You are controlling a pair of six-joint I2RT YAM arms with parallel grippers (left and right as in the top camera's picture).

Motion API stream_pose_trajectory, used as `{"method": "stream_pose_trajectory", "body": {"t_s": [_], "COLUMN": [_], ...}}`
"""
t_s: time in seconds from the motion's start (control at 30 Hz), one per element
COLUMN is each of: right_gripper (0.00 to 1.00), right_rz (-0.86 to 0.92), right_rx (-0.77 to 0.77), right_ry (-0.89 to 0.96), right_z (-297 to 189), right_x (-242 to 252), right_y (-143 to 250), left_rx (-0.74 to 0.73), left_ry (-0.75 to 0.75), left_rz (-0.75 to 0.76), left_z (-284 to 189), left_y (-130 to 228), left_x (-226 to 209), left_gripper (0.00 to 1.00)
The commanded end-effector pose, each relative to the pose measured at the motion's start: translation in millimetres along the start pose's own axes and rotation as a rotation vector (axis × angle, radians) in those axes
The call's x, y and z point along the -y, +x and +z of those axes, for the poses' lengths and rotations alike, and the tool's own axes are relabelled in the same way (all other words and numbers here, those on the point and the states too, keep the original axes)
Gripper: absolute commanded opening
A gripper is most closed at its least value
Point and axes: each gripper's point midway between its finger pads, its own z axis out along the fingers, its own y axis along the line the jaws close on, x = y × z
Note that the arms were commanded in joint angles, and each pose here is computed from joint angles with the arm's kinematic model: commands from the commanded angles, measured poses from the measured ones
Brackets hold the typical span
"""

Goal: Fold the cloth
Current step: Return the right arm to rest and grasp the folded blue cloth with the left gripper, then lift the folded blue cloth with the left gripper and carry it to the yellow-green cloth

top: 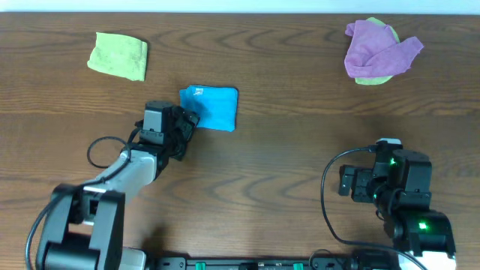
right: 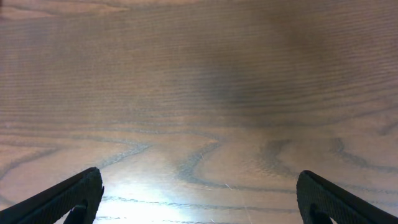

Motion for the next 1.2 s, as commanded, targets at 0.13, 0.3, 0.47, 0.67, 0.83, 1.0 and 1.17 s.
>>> {"method": "stream_pose_trajectory", "body": {"t_s": [0.13, 0.3, 0.47, 0.67, 0.83, 1.0, 1.17], "right_gripper": [0.99, 0.99, 0.99, 0.99, 0.99, 0.99, 0.99], "right_rz": [0.020, 0.020, 0.020, 0.020, 0.020, 0.020, 0.020], "right_rx": [-0.001, -0.001, -0.001, -0.001, -0.001, -0.001, -0.001], "right_ry": [0.019, 0.019, 0.019, 0.019, 0.019, 0.019, 0.019], "right_z": [0.4, 0.5, 0.4, 0.5, 0.5, 0.5, 0.5], "right_x": [4.2, 4.2, 4.2, 4.2, 4.2, 4.2, 4.2], "right_y": [1.1, 1.3, 1.1, 1.3, 1.3, 1.3, 1.3], "left_rx": [0.005, 0.011, 0.010, 0.002, 0.000, 0.001, 0.000], "left_ry": [-0.009, 0.003, 0.011, 0.023, 0.022, 0.022, 0.110], "left_rz": [-0.014, -0.038, -0.054, -0.057, -0.041, 0.029, 0.126], "left_z": [16.4, 27.1, 39.9, 53.0, 58.7, 59.3, 57.8], "left_y": [-2.0, -4.3, -4.1, 0.7, 3.1, 3.0, 2.1], "left_x": [-9.2, -10.7, -14.5, -16.9, -19.6, -19.9, 1.4], "left_gripper": [0.91, 0.90, 0.89, 0.78, 0.61, 0.06, 0.06]}}
